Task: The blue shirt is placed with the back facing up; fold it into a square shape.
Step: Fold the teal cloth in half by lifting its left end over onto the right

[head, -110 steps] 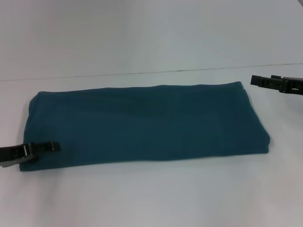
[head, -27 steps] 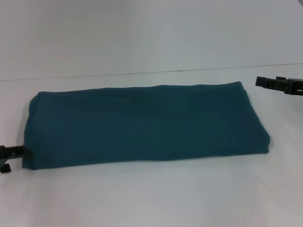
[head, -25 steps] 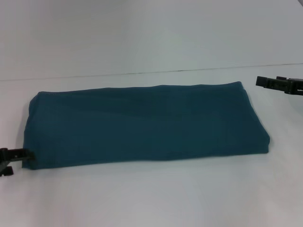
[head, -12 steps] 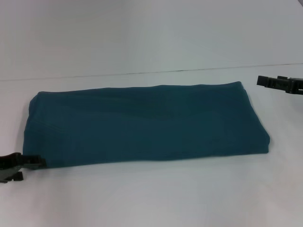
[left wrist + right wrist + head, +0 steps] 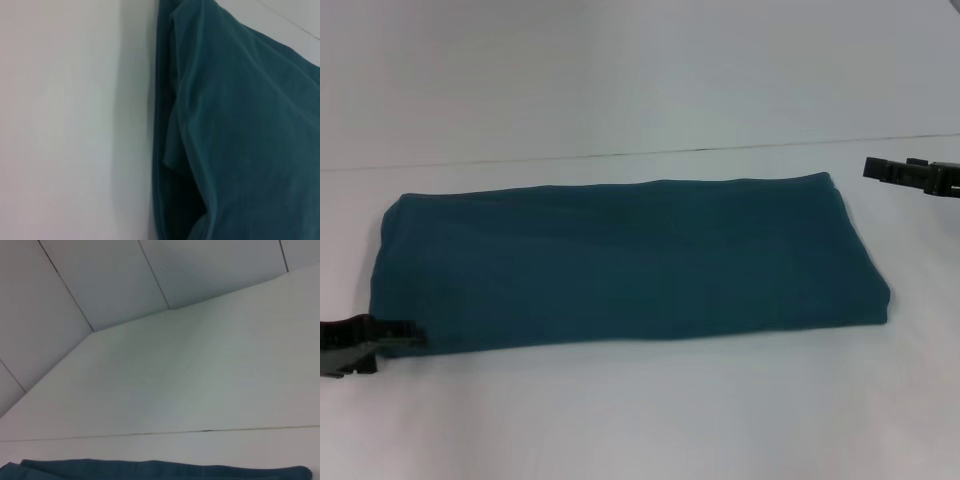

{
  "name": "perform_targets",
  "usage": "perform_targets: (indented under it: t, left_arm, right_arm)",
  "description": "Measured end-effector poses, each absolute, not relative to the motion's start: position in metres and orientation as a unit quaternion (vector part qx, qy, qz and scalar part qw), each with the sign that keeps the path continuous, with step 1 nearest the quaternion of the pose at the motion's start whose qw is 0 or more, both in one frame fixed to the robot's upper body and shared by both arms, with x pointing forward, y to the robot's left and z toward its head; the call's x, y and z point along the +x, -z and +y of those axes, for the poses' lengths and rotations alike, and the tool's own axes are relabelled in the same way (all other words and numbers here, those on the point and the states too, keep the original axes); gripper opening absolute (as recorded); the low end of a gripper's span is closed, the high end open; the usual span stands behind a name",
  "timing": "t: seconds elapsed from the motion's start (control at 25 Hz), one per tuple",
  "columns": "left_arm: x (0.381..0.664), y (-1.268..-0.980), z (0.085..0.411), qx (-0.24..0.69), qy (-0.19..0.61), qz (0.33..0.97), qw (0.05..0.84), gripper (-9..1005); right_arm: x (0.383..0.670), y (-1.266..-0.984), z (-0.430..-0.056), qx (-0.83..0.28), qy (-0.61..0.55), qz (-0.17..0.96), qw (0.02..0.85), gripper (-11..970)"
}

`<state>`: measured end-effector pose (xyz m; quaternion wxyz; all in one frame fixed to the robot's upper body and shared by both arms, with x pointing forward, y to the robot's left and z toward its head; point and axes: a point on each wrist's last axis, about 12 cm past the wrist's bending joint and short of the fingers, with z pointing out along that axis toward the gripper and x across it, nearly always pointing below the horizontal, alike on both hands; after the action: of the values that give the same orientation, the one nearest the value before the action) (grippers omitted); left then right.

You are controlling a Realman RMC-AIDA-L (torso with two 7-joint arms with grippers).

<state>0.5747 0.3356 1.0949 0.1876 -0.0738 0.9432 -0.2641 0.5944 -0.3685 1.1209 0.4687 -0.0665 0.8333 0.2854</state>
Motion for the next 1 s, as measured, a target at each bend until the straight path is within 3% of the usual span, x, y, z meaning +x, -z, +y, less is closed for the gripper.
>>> perform_targets:
  t: [1.0]
  left_arm:
    - [0.5849, -1.1013, 0.3365, -0.077, 0.258, 0.94, 0.212, 877]
  right_arm:
    - [0.5939, -1.1208, -0.3684, -0.067, -0.287, 0.833, 0.468, 931]
